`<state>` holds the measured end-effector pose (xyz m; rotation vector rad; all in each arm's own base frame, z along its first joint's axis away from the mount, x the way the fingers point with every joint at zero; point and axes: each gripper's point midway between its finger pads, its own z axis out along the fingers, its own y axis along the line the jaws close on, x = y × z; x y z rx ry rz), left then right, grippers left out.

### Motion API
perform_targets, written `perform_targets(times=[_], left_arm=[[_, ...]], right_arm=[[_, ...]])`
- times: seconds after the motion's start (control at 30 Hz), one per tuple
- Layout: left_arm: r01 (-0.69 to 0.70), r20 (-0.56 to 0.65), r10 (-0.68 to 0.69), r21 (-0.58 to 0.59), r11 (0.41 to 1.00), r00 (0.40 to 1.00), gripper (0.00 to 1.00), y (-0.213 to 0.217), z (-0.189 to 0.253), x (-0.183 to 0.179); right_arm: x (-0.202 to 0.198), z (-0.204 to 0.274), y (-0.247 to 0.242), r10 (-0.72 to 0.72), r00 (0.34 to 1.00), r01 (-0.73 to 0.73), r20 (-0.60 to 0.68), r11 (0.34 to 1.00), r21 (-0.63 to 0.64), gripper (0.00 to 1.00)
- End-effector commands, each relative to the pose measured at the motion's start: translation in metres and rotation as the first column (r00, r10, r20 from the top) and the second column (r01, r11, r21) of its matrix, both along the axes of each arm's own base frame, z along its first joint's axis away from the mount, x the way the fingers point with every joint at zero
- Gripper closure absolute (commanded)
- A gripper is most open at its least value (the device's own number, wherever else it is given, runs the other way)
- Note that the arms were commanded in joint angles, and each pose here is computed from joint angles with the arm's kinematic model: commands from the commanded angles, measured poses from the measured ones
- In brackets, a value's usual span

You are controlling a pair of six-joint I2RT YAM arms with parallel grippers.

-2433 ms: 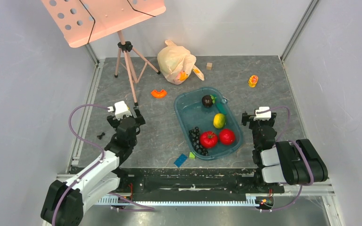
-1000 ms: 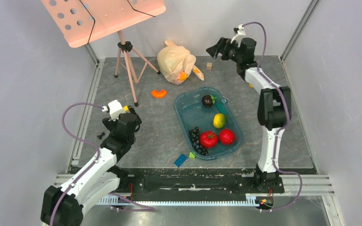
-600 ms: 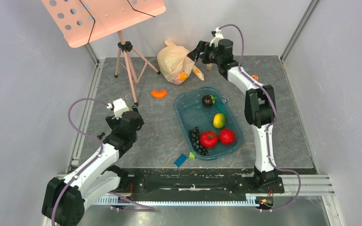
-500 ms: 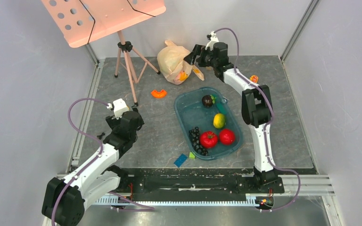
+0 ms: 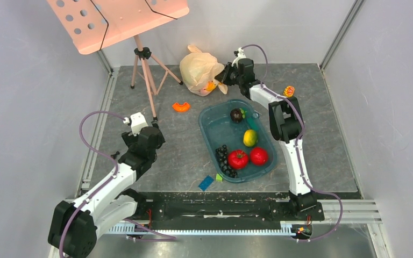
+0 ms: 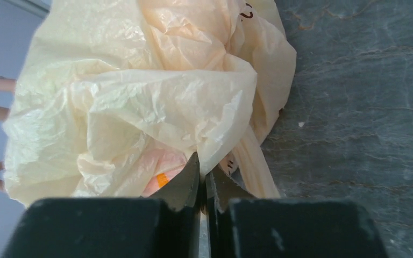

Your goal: Take the fake fruits out of the plastic bag

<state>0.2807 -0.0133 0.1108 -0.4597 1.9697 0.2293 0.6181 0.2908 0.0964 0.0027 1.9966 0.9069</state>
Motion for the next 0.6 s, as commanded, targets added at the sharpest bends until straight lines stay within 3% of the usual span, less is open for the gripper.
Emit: perform_targets(times=[0.0,0.2,0.3,0.4,0.57], left_arm=[[-0.045,0.051,0.044,0.007,0.999,0.998,0.0,0.006,0.016,0.007],[-0.043,0.053,0.043,-0.002,0.999,0.998,0.0,0.005,0.014,0.007],[-0.033,0.049,0.033,-0.005,0.999,0.998,0.0,0.003,0.012,0.008],[-0.016,0.043,0.016,-0.007,1.0,0.999,0.0,0.0,0.011,0.01],[-0.016,0.034,0.016,-0.001,1.0,0.999,0.0,0.0,0.012,0.009]], right_arm=[[0.01,0.07,0.007,0.0,0.982,-0.01,0.187,0.999,0.05,1.0],[-0.003,0.142,0.006,0.029,0.94,-0.021,0.341,0.999,-0.028,1.0],[-0.02,0.169,0.014,0.083,0.916,-0.044,0.393,0.993,-0.109,0.89],[-0.043,0.18,0.03,0.153,0.901,-0.074,0.405,0.977,-0.202,1.0],[-0.097,0.177,0.075,0.302,0.873,-0.159,0.383,0.918,-0.363,1.0]])
